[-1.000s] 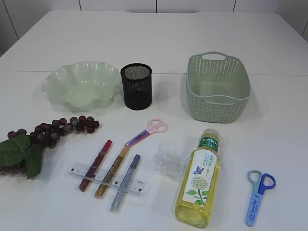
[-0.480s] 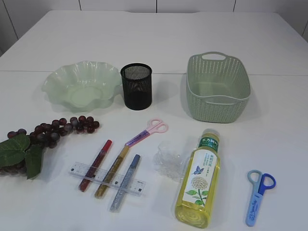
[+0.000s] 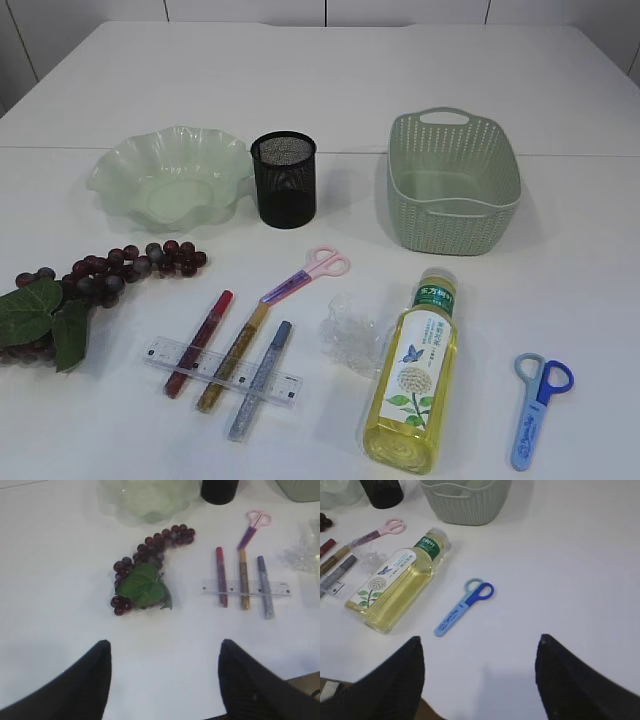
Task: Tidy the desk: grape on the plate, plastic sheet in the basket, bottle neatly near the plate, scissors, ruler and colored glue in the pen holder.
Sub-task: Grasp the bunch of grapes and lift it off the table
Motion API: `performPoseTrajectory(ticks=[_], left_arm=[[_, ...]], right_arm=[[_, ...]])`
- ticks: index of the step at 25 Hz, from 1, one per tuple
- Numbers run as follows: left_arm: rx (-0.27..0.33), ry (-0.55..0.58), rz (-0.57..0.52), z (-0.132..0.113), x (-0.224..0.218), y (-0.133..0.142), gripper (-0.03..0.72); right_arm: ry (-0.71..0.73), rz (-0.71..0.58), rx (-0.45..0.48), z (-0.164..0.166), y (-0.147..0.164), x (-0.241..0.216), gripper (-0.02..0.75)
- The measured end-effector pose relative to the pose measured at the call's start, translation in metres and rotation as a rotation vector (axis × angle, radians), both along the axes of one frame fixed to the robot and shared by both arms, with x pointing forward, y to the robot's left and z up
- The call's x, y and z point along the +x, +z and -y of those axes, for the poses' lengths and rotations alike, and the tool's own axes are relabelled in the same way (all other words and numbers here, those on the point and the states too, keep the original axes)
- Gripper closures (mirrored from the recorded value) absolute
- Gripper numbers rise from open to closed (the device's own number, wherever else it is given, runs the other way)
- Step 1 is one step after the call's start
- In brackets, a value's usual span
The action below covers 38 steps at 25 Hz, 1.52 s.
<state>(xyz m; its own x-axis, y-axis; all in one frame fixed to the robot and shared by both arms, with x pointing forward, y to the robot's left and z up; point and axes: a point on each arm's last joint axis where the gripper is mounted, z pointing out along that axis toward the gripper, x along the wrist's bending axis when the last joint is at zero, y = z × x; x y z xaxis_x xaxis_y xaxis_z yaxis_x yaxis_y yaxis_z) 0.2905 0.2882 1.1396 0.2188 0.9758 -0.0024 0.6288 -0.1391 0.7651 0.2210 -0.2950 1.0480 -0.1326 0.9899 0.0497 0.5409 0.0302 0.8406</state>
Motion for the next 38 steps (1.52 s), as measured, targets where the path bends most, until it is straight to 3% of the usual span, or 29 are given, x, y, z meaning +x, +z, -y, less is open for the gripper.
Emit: performPoseTrajectory(ticks=[5,11,16,21,29,38], left_arm=[[0.054,0.078,-0.089,-0.004,0.033,0.011,0.2],[0.175,0.181,-0.145,-0.012,0.077,0.023,0.2],[0.209,0.201,-0.21,-0.009,0.12,0.023,0.2],[0.222,0.186,-0.345,0.0,0.178,0.0,0.156],[0.212,0.166,-0.518,0.015,0.258,-0.051,0.09],[0.254,0.149,-0.714,0.02,0.297,-0.126,0.088]], right_arm=[[-0.038,-0.097,0.048,0.0,0.01,0.002,0.199],[-0.05,-0.249,0.136,-0.009,0.038,0.033,0.2],[-0.027,-0.369,0.237,-0.02,0.049,0.057,0.2],[-0.01,-0.449,0.301,-0.027,0.048,0.071,0.2],[0.002,-0.461,0.338,-0.03,0.049,0.072,0.2],[0.008,-0.465,0.351,-0.032,0.049,0.072,0.2]])
